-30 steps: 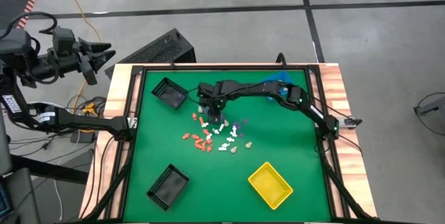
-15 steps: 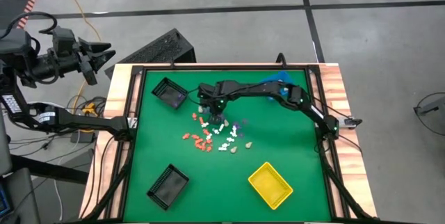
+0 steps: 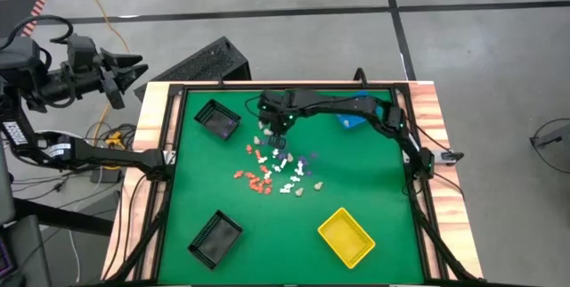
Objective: Sort Halloween decoration
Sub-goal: Put the purple spider toy into the top black basket
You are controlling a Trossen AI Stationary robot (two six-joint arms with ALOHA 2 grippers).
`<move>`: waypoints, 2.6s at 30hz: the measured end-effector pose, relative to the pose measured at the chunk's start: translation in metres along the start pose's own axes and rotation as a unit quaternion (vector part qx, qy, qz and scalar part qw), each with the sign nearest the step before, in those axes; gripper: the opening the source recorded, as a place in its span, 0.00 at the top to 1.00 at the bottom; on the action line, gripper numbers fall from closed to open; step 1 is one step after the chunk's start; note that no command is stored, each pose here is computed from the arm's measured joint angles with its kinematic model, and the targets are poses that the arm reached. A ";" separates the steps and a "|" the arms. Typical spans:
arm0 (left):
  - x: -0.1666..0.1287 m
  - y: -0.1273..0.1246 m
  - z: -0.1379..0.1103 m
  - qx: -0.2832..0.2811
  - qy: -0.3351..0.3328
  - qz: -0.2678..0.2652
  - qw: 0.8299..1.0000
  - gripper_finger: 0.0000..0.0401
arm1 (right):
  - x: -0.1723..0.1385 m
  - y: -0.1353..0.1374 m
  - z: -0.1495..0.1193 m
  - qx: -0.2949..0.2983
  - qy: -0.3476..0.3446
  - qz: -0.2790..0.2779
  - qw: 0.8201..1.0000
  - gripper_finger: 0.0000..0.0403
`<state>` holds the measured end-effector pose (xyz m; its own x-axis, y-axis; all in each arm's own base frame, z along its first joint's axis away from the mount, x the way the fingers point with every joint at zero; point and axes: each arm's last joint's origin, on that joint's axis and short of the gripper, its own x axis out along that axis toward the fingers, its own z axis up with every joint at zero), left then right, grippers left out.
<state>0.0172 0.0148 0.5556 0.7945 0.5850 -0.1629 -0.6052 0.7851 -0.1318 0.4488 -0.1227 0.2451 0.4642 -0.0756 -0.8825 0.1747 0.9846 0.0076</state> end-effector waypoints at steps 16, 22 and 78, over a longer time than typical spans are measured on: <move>0.000 0.000 0.000 0.001 0.001 0.000 1.000 0.62 | 0.022 -0.012 -0.026 0.020 0.066 0.064 0.996 0.39; 0.000 0.000 0.000 0.002 0.001 0.000 1.000 0.62 | 0.050 0.005 -0.049 0.014 0.094 0.071 0.993 0.41; 0.000 0.000 0.000 0.002 0.000 0.000 1.000 0.62 | 0.025 -0.016 -0.007 0.017 -0.020 -0.021 0.999 0.45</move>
<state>0.0174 0.0148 0.5555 0.7943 0.5850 -0.1637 -0.6051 0.7857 -0.1282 0.4514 -0.1394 0.2199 0.4909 -0.1229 -0.8625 0.2227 0.9748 -0.0121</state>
